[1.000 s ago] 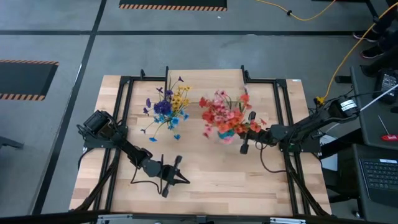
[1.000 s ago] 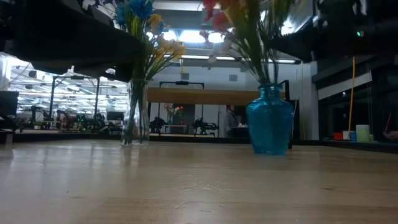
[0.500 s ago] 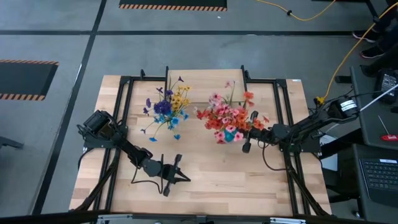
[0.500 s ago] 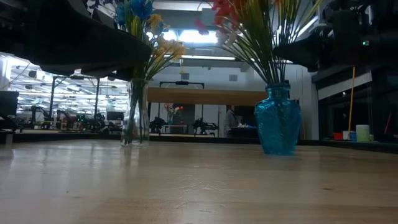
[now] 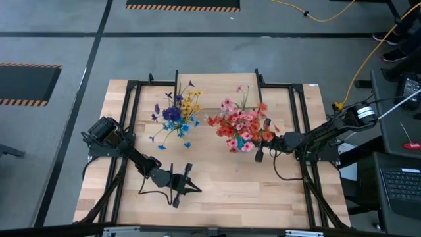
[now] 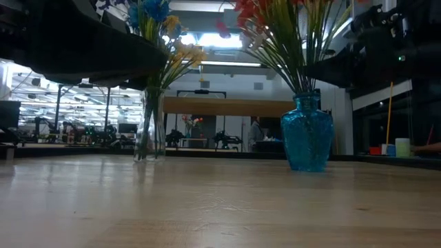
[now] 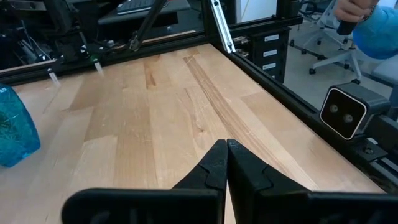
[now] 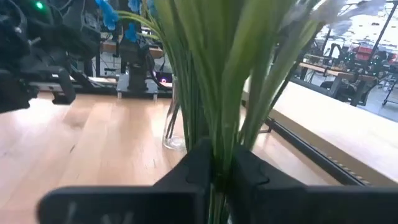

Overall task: Pick and place flowers into a vace then onto a shelf
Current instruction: Put the orange flowers into the blue vase, then put the blue vase on the shelf

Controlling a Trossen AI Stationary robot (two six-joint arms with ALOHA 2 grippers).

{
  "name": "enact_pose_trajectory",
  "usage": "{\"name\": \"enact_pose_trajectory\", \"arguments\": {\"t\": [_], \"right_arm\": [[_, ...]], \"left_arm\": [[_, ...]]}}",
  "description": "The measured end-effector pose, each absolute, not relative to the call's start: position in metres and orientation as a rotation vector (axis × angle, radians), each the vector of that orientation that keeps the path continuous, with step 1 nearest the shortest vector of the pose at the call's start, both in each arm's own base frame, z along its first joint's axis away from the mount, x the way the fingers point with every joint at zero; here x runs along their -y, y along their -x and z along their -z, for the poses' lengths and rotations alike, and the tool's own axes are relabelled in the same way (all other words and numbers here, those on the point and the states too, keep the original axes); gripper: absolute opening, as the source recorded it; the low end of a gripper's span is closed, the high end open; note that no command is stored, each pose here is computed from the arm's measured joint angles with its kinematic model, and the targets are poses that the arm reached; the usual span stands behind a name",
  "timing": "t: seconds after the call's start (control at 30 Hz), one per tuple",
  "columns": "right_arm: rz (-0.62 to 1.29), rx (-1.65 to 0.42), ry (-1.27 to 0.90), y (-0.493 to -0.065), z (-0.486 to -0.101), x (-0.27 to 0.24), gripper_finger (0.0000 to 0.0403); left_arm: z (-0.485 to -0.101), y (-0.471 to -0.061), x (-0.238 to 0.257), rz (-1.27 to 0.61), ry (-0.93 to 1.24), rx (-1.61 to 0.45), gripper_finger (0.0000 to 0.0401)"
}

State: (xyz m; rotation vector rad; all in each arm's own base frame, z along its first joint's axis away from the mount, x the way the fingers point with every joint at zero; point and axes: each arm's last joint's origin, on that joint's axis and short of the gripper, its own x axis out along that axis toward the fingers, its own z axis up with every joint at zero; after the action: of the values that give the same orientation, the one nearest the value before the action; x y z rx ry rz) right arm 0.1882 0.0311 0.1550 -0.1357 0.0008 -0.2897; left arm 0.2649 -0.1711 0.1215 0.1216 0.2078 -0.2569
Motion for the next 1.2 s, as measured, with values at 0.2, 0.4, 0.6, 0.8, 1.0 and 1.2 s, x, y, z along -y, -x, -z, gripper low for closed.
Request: {"name": "enact_pose_trajectory", "arguments": {"t": [0.2, 0.4, 0.6, 0.8, 1.0, 1.2], "right_arm": [[0.29, -0.015, 0.145, -0.188, -0.154, -0.031, 0.0116], [0.284, -0.06, 0.159, -0.187, -0.15, -0.032, 0.0176], [0.267, -0.086, 0.177, -0.183, -0.152, -0.037, 0.0199], [0.306, -0.128, 0.163, -0.175, -0.154, -0.038, 0.0202], [0.289, -0.107, 0.148, -0.17, -0.16, -0.04, 0.0202], [0.287, -0.135, 0.109, -0.169, -0.157, -0.04, 0.0202]], "left_arm": [[-0.122, -0.265, 0.171, 0.257, -0.116, -0.209, 0.0003], [-0.122, -0.265, 0.172, 0.257, -0.095, -0.211, 0.0004], [-0.122, -0.265, 0.172, 0.257, -0.093, -0.211, 0.0002], [-0.122, -0.265, 0.172, 0.257, -0.093, -0.211, 0.0004], [-0.122, -0.265, 0.172, 0.257, -0.093, -0.211, 0.0002], [-0.122, -0.265, 0.172, 0.256, -0.094, -0.211, 0.0004]]}}
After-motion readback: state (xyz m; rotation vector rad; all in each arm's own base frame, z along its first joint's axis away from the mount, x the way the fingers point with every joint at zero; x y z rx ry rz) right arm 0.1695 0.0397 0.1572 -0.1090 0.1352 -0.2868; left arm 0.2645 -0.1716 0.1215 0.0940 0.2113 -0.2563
